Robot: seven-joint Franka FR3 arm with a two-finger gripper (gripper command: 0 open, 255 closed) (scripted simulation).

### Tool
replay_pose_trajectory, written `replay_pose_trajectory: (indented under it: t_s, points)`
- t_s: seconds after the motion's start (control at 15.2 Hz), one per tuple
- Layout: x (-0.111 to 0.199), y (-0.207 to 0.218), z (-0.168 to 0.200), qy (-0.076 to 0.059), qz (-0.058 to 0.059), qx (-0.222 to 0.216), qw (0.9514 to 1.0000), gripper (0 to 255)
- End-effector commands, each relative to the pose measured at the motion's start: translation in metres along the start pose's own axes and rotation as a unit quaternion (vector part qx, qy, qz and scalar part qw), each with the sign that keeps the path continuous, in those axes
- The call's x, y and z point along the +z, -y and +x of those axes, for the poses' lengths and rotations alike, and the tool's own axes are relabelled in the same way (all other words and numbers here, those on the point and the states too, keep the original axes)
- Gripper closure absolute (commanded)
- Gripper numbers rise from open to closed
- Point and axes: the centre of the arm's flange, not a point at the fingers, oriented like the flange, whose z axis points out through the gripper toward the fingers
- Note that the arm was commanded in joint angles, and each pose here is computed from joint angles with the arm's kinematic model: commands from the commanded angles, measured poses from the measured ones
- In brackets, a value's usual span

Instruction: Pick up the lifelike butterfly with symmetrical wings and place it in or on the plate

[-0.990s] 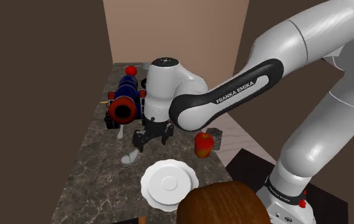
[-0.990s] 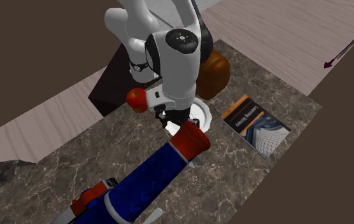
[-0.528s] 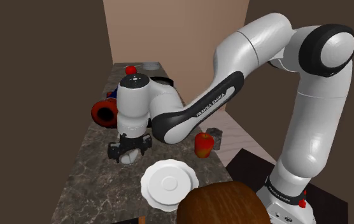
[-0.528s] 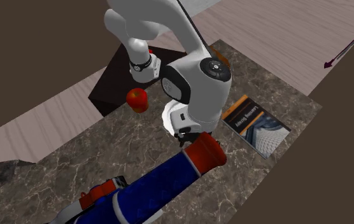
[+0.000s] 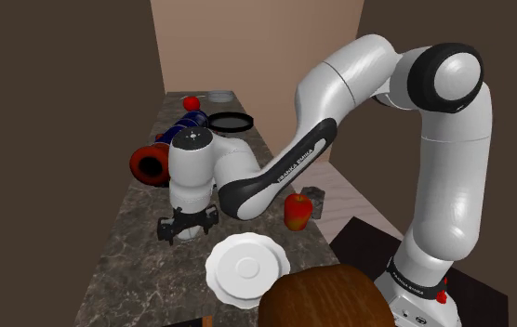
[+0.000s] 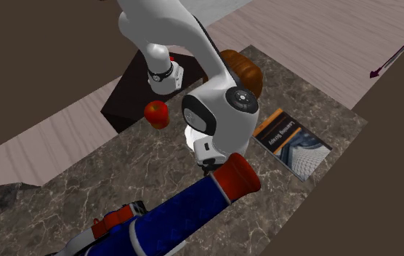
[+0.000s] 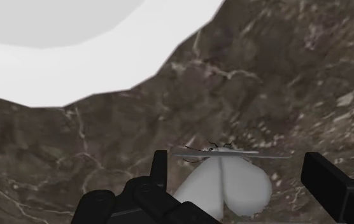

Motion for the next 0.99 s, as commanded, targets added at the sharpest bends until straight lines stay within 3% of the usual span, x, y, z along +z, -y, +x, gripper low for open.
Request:
replay_pose_trajectory:
  t_s: [0.0,0.4,0.46,0.92]
  points:
    - [0.0040,0.0001,-0.0002,0.000,0.000,0.000,1.0000,0]
    - [0.0040,0.0001,-0.0002,0.000,0.000,0.000,1.0000,0]
    - [0.0040,0.0001,-0.0002,0.000,0.000,0.000,1.0000,255]
    - [0.0039,0.0003,-0.0003,0.000,0.000,0.000,1.0000,255]
